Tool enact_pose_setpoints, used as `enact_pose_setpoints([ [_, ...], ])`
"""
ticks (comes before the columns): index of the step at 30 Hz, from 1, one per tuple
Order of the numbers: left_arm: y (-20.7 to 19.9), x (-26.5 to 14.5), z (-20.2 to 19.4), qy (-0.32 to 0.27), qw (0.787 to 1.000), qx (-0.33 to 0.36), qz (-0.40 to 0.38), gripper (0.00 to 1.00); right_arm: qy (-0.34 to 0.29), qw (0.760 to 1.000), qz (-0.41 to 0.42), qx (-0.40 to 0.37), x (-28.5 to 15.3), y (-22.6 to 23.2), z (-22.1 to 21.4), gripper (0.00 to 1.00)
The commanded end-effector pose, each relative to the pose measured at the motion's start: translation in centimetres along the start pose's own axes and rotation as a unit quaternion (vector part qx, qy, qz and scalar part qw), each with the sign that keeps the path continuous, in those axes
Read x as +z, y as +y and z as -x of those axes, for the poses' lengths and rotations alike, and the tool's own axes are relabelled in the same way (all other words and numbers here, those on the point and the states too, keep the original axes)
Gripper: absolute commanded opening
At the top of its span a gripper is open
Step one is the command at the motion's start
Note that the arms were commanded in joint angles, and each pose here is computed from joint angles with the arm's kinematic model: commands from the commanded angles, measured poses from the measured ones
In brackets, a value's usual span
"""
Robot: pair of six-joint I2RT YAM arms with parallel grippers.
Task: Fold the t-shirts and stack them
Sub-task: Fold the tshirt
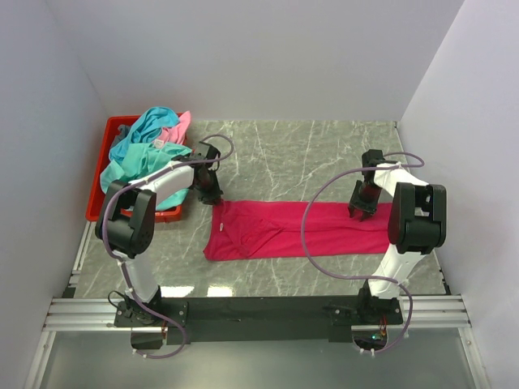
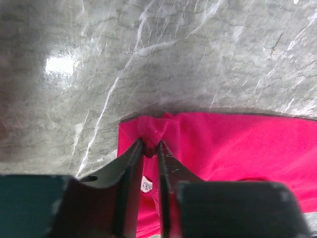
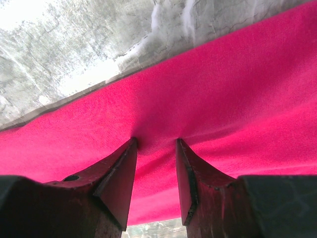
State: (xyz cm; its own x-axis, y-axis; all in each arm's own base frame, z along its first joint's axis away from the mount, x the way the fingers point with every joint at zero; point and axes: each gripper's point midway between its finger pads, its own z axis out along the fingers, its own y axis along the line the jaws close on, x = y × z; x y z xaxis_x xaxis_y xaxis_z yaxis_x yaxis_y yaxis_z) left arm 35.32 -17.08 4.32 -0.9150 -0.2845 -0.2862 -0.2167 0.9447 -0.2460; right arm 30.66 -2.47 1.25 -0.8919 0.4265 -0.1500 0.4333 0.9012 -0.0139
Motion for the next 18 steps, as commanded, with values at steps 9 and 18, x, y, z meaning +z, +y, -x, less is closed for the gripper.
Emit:
enact_pose_setpoints([
  [9,0.8,-0.4,1.1,-0.016,1.000,-0.021,0.008,0.01,-0.021,0.999,-0.021,0.021,1.3,-2.1,1.2,0.44],
  [18,2.4,-0.5,0.4,-0.009,0.999,-0.030,0.009,0.01,-0.023,0.999,-0.029,0.033,1.6,-3.4,1.8,0.44],
])
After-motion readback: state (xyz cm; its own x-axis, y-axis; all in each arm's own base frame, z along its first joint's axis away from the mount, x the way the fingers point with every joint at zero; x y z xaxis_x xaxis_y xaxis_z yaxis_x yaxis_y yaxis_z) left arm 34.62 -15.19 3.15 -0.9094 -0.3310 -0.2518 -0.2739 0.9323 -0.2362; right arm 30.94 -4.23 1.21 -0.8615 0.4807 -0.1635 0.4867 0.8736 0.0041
